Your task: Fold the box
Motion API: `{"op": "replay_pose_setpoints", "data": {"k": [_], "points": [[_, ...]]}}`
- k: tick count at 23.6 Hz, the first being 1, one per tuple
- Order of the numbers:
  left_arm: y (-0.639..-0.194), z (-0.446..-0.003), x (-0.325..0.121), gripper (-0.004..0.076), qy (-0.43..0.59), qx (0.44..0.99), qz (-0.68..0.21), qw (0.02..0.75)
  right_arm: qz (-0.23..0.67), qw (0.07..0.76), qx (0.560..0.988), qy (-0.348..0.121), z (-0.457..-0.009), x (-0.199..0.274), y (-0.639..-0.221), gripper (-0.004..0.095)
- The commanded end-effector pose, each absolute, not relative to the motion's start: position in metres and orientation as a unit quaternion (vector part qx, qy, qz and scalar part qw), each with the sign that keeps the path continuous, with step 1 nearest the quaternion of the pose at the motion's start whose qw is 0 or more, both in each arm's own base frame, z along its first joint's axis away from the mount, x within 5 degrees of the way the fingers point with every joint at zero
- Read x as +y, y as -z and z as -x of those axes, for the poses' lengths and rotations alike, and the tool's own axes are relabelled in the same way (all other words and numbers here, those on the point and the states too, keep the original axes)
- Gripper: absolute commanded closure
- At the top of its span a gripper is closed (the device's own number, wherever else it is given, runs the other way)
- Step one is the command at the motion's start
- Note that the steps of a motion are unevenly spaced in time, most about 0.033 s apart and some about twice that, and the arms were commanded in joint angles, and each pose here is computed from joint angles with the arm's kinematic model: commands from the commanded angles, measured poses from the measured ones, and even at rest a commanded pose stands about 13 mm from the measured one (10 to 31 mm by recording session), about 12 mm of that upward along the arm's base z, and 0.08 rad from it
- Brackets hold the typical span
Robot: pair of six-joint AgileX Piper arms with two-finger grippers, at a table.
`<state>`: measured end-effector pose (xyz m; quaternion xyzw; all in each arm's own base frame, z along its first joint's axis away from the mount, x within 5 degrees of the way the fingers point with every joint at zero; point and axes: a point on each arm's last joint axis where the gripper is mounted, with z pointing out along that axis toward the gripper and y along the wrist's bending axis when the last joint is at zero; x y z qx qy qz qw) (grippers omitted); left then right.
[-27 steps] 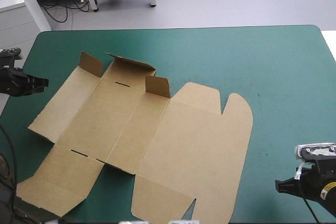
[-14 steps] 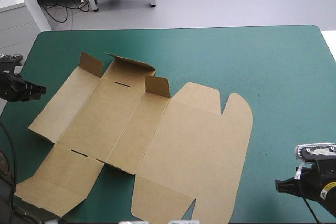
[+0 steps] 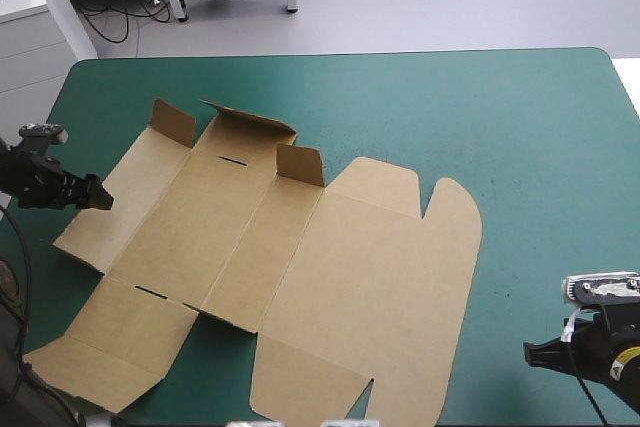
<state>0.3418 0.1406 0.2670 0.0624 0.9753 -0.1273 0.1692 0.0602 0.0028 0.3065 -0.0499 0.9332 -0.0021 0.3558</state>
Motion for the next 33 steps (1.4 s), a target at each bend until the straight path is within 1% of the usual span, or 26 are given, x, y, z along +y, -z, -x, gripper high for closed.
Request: {"op": "replay_pose_setpoints", "data": {"k": [1, 6, 8, 11, 14, 17, 18, 20, 21, 27, 33], "points": [[-0.275, -0.345, 0.139, 0.0045, 0.144, 0.969, -0.078, 0.183, 0.048, 0.378, 0.925, 0.001, -0.064, 0.003, -0.315, 0.0928], [-0.25, -0.35, 0.139, 0.0045, 0.183, 0.97, -0.082, 0.138, 0.048, 0.373, 0.927, -0.004, -0.063, 0.004, -0.314, 0.0928], [-0.244, -0.352, 0.139, 0.0045, 0.196, 0.969, -0.073, 0.132, 0.047, 0.372, 0.927, -0.009, -0.063, 0.005, -0.314, 0.0928], [-0.247, -0.358, 0.131, 0.0045, 0.231, 0.959, -0.061, 0.155, 0.047, 0.372, 0.927, -0.009, -0.063, 0.005, -0.314, 0.0928], [-0.241, -0.359, 0.119, 0.0057, 0.23, 0.961, -0.07, 0.135, 0.047, 0.373, 0.926, -0.008, -0.063, 0.005, -0.314, 0.0928], [-0.223, -0.353, 0.094, 0.0141, 0.236, 0.963, -0.098, 0.086, 0.048, 0.376, 0.925, -0.006, -0.063, 0.004, -0.315, 0.0928], [-0.214, -0.348, 0.087, 0.019, 0.234, 0.964, -0.109, 0.062, 0.048, 0.376, 0.925, -0.005, -0.063, 0.004, -0.315, 0.0928], [-0.208, -0.342, 0.077, 0.0232, 0.23, 0.965, -0.122, 0.04, 0.048, 0.377, 0.925, -0.004, -0.063, 0.004, -0.315, 0.0928], [-0.208, -0.34, 0.076, 0.024, 0.232, 0.964, -0.123, 0.038, 0.048, 0.377, 0.925, -0.004, -0.063, 0.004, -0.315, 0.0928], [-0.239, -0.332, 0.067, 0.0241, 0.242, 0.959, -0.119, 0.091, 0.051, 0.377, 0.925, -0.003, -0.063, 0.004, -0.315, 0.0928], [-0.25, -0.33, 0.059, 0.0241, 0.278, 0.948, -0.101, 0.12, 0.053, 0.384, 0.922, -0.004, -0.064, 0.004, -0.316, 0.0928]]}}
